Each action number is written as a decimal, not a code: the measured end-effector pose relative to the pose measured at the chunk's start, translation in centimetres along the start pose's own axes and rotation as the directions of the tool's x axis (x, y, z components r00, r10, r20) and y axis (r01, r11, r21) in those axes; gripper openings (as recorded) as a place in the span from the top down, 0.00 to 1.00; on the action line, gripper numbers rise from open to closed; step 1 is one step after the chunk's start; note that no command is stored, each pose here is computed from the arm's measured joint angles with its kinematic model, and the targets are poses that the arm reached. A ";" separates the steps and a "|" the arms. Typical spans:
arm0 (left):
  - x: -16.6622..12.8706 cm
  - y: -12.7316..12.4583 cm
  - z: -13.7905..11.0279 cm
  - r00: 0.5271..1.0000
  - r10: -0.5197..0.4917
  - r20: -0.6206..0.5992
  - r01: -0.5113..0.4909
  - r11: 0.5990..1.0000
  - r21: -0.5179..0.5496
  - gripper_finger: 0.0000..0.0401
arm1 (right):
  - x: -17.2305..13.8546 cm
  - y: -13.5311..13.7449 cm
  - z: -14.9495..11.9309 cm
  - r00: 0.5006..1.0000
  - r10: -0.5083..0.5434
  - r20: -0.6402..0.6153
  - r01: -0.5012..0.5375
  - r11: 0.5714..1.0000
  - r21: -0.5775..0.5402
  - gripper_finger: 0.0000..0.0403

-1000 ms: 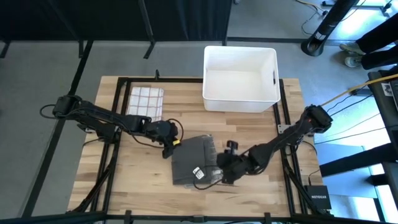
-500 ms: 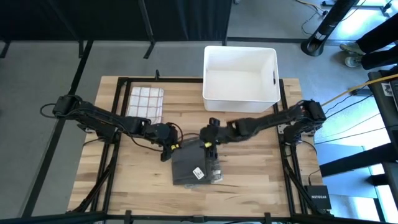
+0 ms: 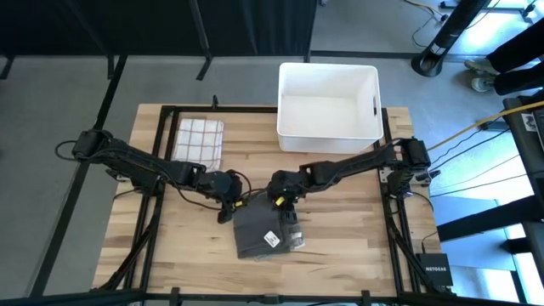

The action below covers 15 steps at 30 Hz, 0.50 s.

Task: Fold towel
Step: Adjust the stacked towels

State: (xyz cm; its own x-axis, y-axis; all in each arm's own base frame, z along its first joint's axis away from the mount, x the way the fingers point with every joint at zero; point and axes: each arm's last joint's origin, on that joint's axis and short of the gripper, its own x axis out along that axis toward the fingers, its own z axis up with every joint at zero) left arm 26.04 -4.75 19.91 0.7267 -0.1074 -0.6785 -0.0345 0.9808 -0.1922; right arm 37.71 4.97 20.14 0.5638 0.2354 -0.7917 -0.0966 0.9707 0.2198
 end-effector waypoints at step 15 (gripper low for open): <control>-1.4 -2.8 3.1 0.993 -0.083 0.088 0.086 0.996 -0.032 0.97 | -3.3 4.5 2.2 0.994 -0.077 -0.075 0.069 0.992 -0.107 0.96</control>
State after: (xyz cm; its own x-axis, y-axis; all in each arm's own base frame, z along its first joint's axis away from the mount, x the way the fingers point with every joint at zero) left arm 27.25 -6.89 23.56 0.7848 -0.1732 -0.5950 0.0058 0.9622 -0.2724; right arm 37.18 8.46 25.01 0.5062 0.1627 -0.8469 -0.1444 0.9842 0.1027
